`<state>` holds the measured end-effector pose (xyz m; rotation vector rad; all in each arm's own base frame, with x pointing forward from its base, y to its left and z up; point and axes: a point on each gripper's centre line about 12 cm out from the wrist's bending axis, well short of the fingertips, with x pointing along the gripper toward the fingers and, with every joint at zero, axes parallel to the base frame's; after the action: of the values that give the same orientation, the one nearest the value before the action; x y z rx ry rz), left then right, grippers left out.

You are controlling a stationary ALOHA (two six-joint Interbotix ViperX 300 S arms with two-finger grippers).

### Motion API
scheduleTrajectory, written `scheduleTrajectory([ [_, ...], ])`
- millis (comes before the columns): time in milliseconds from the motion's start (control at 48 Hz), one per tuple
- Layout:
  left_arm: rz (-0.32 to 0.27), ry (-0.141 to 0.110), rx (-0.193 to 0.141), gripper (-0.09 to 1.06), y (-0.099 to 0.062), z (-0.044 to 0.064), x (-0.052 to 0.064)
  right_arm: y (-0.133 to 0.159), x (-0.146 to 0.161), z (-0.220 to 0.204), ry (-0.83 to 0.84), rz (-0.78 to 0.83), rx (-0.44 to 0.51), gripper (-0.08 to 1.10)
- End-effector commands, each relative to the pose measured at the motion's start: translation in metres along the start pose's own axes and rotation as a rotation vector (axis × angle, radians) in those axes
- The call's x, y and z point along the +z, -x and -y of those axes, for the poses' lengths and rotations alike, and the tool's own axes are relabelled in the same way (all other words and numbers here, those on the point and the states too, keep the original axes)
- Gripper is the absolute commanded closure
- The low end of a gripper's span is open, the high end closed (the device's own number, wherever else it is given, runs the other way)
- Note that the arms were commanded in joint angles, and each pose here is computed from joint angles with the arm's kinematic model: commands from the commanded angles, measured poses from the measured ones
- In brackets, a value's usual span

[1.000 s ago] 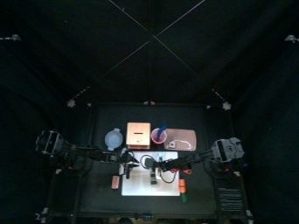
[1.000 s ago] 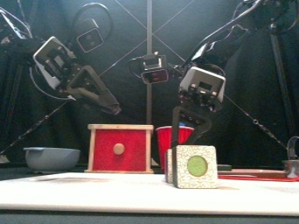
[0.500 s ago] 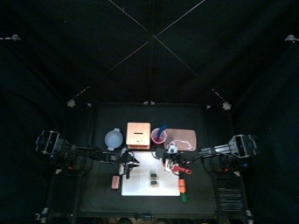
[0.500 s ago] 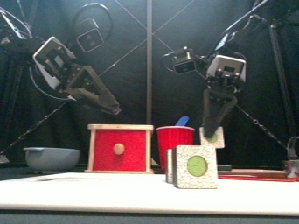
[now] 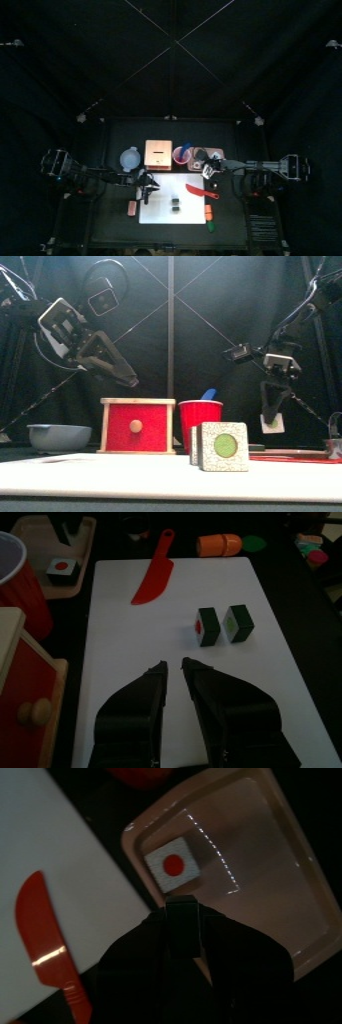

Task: Place sushi on board then cut the sushi with the knife then place the pieces on the plate
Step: Place the 4 sushi pieces on the plate

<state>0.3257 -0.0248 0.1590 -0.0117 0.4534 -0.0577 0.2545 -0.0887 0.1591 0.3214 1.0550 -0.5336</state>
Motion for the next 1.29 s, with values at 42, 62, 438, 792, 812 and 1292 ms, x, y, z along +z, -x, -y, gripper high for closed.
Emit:
scheduleTrajectory([
  [42, 0.023, 0.006, 0.003, 0.33, -0.001, -0.001, 0.007, 0.000, 0.009, 0.008, -0.019, 0.046, -0.004, 0.50],
  [62, 0.025, 0.007, 0.005, 0.33, 0.000, -0.001, 0.008, -0.001, 0.009, 0.009, -0.018, 0.049, -0.004, 0.49],
  [438, 0.026, 0.010, 0.005, 0.33, 0.000, -0.001, 0.008, -0.010, 0.006, 0.011, -0.015, 0.024, -0.014, 0.11],
  [792, 0.025, 0.010, 0.005, 0.33, -0.001, -0.001, 0.008, 0.019, 0.023, -0.051, 0.117, 0.173, 0.157, 0.09],
  [812, 0.025, 0.010, 0.005, 0.33, -0.001, -0.001, 0.008, 0.021, 0.024, -0.059, 0.134, 0.184, 0.175, 0.09],
  [1292, 0.020, 0.011, 0.006, 0.33, 0.000, -0.002, 0.006, 0.018, 0.033, -0.172, 0.329, 0.206, 0.358, 0.09],
])
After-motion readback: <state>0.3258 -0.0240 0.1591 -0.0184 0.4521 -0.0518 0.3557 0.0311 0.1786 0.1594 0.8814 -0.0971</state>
